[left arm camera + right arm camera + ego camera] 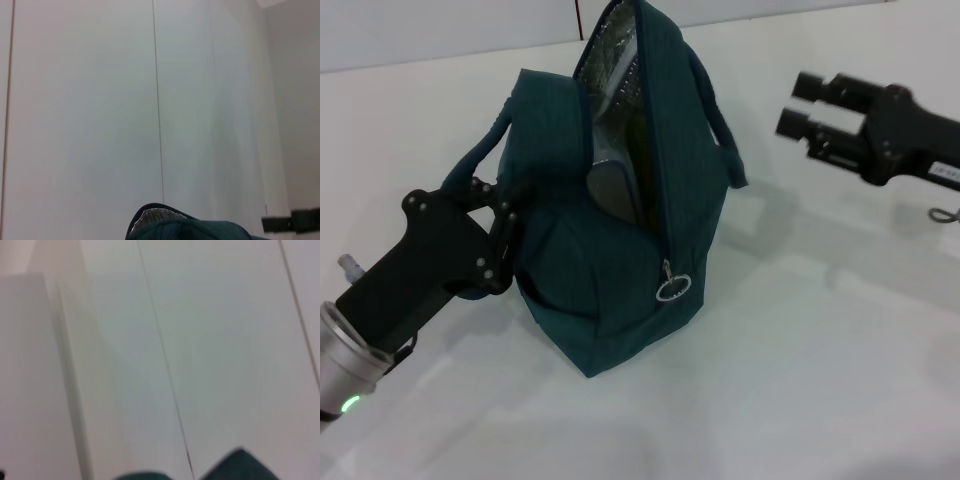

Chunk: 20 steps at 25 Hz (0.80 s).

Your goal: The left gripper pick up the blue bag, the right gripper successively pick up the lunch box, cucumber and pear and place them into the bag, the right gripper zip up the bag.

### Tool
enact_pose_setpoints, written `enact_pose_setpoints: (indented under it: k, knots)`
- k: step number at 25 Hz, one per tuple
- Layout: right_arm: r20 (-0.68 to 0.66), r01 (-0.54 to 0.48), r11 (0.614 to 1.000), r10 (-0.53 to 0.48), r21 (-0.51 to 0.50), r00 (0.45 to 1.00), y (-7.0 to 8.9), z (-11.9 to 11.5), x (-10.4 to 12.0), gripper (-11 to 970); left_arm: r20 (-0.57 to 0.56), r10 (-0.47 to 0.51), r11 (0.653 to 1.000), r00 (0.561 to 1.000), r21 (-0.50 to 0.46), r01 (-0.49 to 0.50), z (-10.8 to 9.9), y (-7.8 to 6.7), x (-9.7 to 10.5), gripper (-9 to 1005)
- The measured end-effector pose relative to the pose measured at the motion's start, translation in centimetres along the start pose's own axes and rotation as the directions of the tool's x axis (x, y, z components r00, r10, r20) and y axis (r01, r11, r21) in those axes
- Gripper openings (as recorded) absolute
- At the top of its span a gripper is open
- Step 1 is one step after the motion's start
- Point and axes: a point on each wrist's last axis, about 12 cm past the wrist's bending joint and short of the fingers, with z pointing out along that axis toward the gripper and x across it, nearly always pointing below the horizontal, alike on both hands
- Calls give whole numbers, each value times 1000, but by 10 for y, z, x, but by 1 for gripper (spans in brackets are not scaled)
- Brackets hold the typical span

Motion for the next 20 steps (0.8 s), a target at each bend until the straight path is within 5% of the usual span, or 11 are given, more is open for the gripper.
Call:
enact_pose_setpoints:
  k: [8, 20]
  knots:
    - [-1, 39, 991, -39, -127, 999, 14, -3, -1, 579, 0, 1, 1000, 1000, 3, -1, 1, 0, 0, 51]
    - [-298, -49, 959, -37, -278, 954, 25, 20, 29, 465, 4, 1, 1000, 1000, 31, -1, 9, 1, -1, 50]
